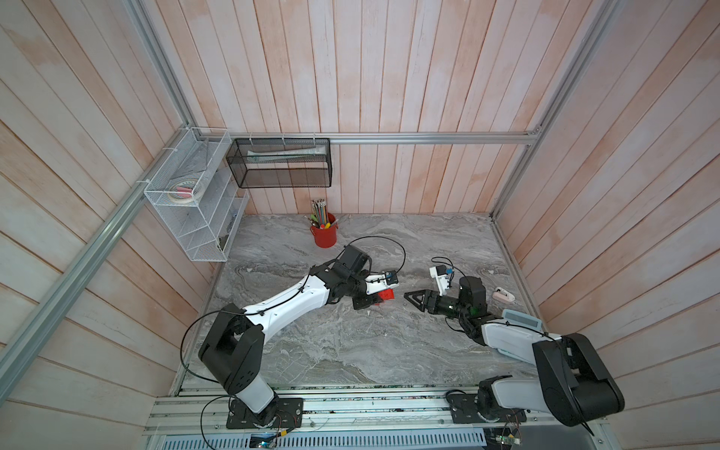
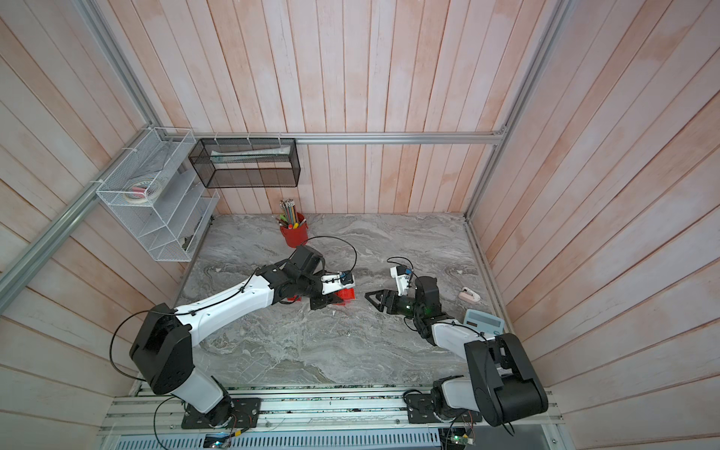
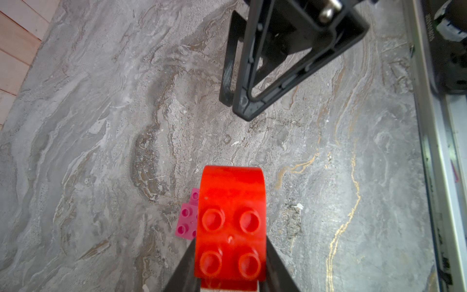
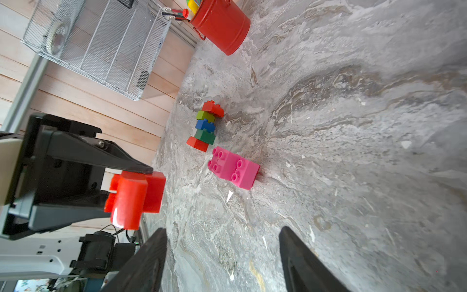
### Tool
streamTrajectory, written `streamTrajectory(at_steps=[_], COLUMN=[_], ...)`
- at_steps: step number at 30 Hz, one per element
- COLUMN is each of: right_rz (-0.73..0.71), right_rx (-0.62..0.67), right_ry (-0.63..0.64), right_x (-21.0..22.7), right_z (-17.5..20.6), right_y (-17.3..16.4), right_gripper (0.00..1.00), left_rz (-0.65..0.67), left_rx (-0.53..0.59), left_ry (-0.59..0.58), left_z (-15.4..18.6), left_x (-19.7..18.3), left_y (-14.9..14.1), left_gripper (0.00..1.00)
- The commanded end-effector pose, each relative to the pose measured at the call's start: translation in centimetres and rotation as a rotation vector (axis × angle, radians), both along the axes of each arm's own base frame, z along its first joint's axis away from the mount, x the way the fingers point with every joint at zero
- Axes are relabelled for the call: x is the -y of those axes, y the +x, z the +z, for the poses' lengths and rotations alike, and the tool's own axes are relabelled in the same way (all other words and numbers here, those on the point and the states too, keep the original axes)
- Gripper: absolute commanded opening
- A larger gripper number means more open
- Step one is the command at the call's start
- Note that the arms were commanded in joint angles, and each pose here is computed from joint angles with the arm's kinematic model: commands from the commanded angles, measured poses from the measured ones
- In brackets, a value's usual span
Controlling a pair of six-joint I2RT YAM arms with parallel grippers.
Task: Assemble the letter s with lego
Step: Assemble the lego brick with the lego brick.
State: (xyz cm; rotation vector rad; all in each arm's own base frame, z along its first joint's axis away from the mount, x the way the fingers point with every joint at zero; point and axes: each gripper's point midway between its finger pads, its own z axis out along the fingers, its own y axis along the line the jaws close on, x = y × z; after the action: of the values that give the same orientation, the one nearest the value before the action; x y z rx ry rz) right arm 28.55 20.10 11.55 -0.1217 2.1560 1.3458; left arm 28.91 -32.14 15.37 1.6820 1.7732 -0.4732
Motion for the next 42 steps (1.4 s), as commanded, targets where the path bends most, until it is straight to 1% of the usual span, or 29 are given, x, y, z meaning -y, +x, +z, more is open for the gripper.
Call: streamTrajectory(at_steps=[1, 5, 8, 11, 14, 20, 21, 22, 25, 28, 36, 42], right_rz=[0.037, 0.080, 0.104, 0.110, 0.119, 0.146, 0.150, 0.151, 0.160, 0.170, 0.191, 0.189], right_rx=[-0.027, -0.104, -0.128, -0.144, -0.178, -0.242, -0.246, -0.246, -0.259, -0.285, -0.324, -0.355], right_ry=[0.071, 0.093, 0.100, 0.114, 0.140, 0.166, 0.167, 0.167, 0.170, 0.166, 0.179, 0.166], right_x=[-1.3, -2.6, -3.6, -4.2, -4.7, -5.6, -5.8, -5.9, -6.4, -7.0, -8.1, -8.2], right_z=[0.7, -0.7, -1.4, -1.7, -2.2, -3.6, -3.7, -3.8, -4.1, -4.7, -5.5, -6.4], right_y=[0.3, 0.5, 0.7, 1.2, 1.6, 1.9, 2.1, 2.2, 2.7, 3.0, 3.6, 3.5], right_gripper=[0.72, 0.69, 0.69, 0.69, 0.69, 0.70, 0.71, 0.73, 0.74, 0.74, 0.73, 0.72], left_rz=[-0.016, -0.028, -0.042, -0.057, -0.075, -0.105, -0.108, -0.108, -0.105, -0.108, -0.131, -0.132], left_rx=[-0.022, -0.005, 0.003, -0.020, -0.035, -0.020, -0.018, -0.023, -0.039, -0.044, -0.031, -0.035], left_ry=[0.007, 0.022, 0.036, 0.032, 0.063, 0.090, 0.092, 0.093, 0.093, 0.099, 0.071, 0.084], left_z=[0.2, -0.2, -0.8, -1.2, -2.1, -2.6, -2.6, -2.7, -2.8, -3.0, -2.8, -3.2], left_x=[-0.6, -0.4, -0.3, -0.2, -0.6, -1.0, -1.0, -1.1, -1.3, -1.4, -1.4, -1.6], left_y=[0.2, 1.4, 2.2, 2.7, 2.9, 3.2, 3.3, 3.4, 3.5, 3.7, 4.0, 4.2], left_gripper=[0.35, 0.35, 0.35, 0.35, 0.35, 0.35, 0.35, 0.35, 0.35, 0.36, 0.35, 0.35])
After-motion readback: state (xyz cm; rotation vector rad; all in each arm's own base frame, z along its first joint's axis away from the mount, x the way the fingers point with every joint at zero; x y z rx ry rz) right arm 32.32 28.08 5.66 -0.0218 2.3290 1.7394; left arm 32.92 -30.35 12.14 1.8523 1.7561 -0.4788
